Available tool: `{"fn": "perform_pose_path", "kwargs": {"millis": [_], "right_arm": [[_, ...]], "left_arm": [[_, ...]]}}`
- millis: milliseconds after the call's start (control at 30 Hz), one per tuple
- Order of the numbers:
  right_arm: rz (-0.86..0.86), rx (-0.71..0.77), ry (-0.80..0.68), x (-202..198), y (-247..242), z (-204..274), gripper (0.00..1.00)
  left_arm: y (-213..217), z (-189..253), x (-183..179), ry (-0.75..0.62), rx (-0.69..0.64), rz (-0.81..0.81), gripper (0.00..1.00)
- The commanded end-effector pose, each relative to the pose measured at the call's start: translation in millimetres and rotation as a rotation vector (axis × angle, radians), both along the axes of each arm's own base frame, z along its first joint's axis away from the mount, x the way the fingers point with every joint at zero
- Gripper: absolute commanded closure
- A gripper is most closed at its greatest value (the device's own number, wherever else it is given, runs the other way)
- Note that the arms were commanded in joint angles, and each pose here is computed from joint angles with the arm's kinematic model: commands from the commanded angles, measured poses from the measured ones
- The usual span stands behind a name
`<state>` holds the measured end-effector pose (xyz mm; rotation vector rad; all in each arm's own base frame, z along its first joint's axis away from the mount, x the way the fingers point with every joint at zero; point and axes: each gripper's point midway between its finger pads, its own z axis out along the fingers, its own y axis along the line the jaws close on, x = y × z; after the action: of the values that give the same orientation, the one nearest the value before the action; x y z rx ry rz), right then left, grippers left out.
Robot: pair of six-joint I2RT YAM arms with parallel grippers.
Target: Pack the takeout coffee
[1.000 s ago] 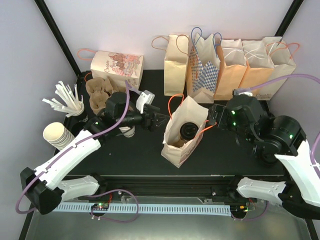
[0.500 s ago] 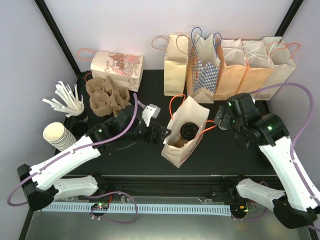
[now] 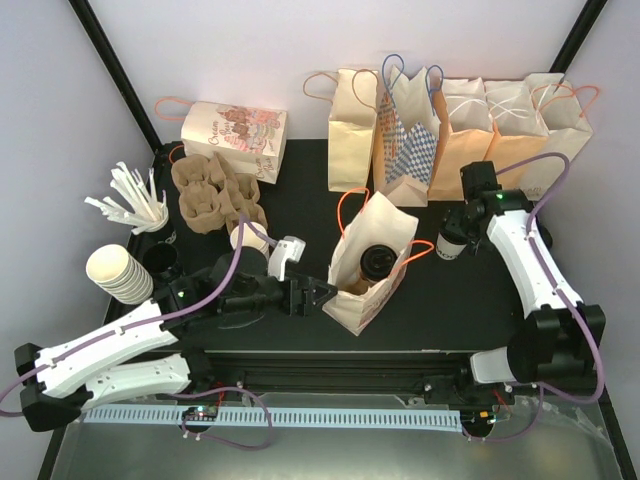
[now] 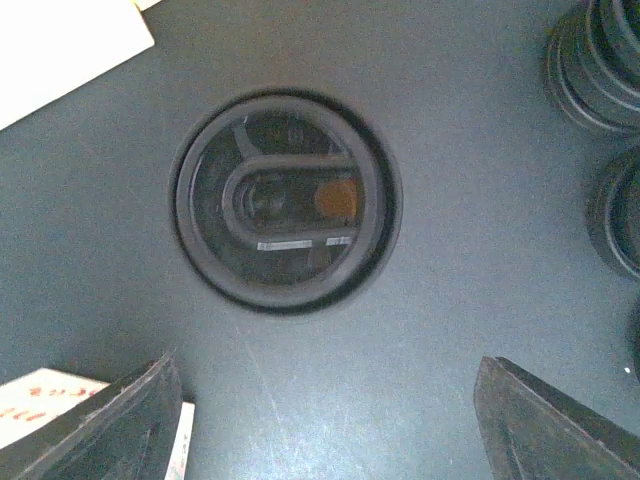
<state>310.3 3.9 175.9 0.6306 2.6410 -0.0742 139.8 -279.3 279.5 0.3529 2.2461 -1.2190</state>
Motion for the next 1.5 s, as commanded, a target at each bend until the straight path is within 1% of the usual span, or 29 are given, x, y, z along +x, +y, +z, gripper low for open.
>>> {"fn": "perform_pose_path", "kwargs": {"millis": [0, 133, 300, 400, 633, 833, 1167, 1300, 1367, 1467], "right_arm": [[0.002, 0.017, -0.052, 29.7, -8.2, 3.7, 0.18], [-0.003, 0.037, -0.022, 40.1, -12.5, -8.6, 0.17], [0.038, 0.095, -0.014, 54.6, -0.3, -17.0, 0.12], [0.024, 0.087, 0.004, 59.5, -2.1, -22.3, 0.12], [-0.033, -0.004, 0.055, 59.1, -19.9, -34.1, 0.15], [-0.019, -0.002, 0.085, 60.1, -18.4, -45.9, 0.16], [-0.005, 0.02, 0.091, 62.4, -14.1, -52.9, 0.22], [0.0, 0.018, 0.08, 61.0, -14.0, -46.7, 0.25], [0.007, 0.02, 0.042, 60.6, -13.6, -33.9, 0.26], [0.094, 0.046, -0.048, 61.9, -3.1, -5.3, 0.26]], "left_arm": [[-12.7, 6.1, -14.7, 0.083, -0.1, -0.038, 0.16], [-13.2, 4.1, -18.8, 0.106, -0.128, -0.04, 0.15], [-10.1, 3.8, -20.9, 0.109, -0.156, -0.035, 0.15], [-10.0, 2.9, -21.3, 0.108, -0.151, -0.038, 0.14], [-10.3, 0.8, -21.0, 0.102, -0.138, -0.04, 0.13], [-10.6, -2.7, -19.8, 0.1, -0.127, -0.037, 0.12], [-9.9, -6.5, -18.8, 0.098, -0.118, -0.033, 0.12], [-7.7, -6.5, -18.9, 0.094, -0.115, -0.028, 0.11], [-6.4, -8.1, -17.9, 0.088, -0.112, -0.022, 0.11], [-6.2, -10.4, -14.5, 0.075, -0.109, -0.009, 0.1]]}}
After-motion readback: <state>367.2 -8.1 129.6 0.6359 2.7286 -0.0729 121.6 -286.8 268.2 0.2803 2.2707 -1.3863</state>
